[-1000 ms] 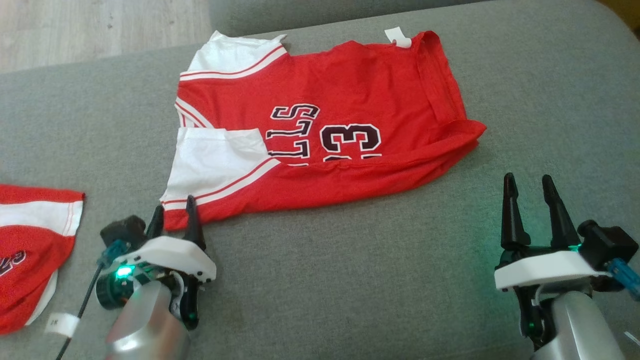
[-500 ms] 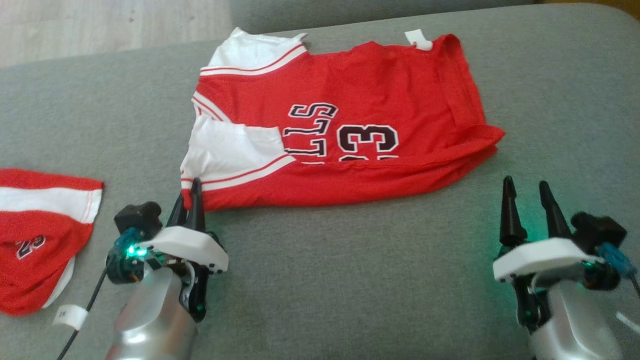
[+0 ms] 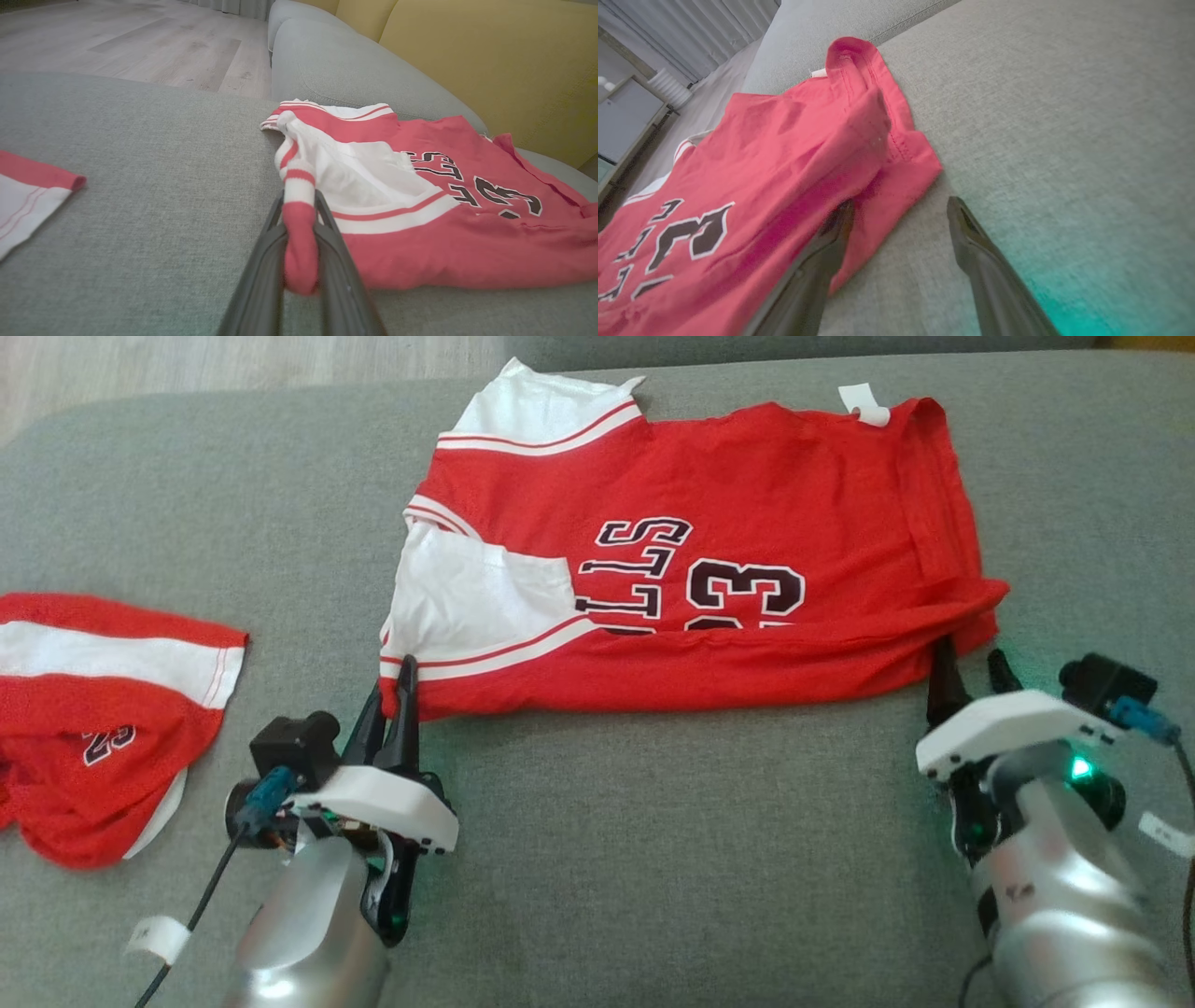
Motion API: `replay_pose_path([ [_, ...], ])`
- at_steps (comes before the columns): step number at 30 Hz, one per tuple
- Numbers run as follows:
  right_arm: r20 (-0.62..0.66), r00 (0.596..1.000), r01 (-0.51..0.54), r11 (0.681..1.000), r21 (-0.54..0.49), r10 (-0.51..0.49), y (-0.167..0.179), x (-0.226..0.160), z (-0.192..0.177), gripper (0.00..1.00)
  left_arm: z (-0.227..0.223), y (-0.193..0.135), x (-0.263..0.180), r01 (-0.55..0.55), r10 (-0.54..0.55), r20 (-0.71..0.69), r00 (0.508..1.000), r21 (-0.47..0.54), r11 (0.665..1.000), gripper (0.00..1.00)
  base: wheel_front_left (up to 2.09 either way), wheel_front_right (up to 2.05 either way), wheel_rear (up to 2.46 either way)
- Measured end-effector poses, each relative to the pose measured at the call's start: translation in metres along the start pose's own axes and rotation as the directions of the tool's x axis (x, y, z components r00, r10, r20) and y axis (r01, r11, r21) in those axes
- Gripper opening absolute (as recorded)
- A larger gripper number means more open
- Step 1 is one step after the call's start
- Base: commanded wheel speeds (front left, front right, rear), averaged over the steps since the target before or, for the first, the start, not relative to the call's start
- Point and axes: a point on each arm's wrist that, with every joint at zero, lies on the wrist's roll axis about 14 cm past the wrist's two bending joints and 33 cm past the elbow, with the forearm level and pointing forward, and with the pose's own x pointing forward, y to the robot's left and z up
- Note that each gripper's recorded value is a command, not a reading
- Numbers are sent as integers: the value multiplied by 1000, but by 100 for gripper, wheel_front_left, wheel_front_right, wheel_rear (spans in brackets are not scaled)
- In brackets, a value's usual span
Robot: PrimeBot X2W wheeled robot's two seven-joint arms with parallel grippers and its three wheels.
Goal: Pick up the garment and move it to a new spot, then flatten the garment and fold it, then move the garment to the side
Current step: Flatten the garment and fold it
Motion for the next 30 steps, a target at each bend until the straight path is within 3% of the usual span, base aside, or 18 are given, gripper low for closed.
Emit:
replay_pose_path([
  [5,-4,1000,-8,997,70,8,10,10,4,100,-3,-2,0,8,-8,-9,1000,7,1000,0,0,0,0],
  [18,-25,999,-22,996,84,24,22,21,4,100,-7,-1,-2,7,-6,-20,1000,9,1000,0,0,0,0],
  [19,-26,999,-21,996,85,23,23,21,4,35,-7,-1,-2,7,-7,-21,1000,9,1000,0,0,0,0],
  [20,-23,999,-20,996,86,22,23,21,5,0,-8,-1,-2,7,-7,-21,1000,7,1000,0,0,0,0],
  [30,12,1000,27,992,123,-29,5,9,10,0,-1,-7,0,16,-16,-3,1000,-1,1000,0,0,0,0],
])
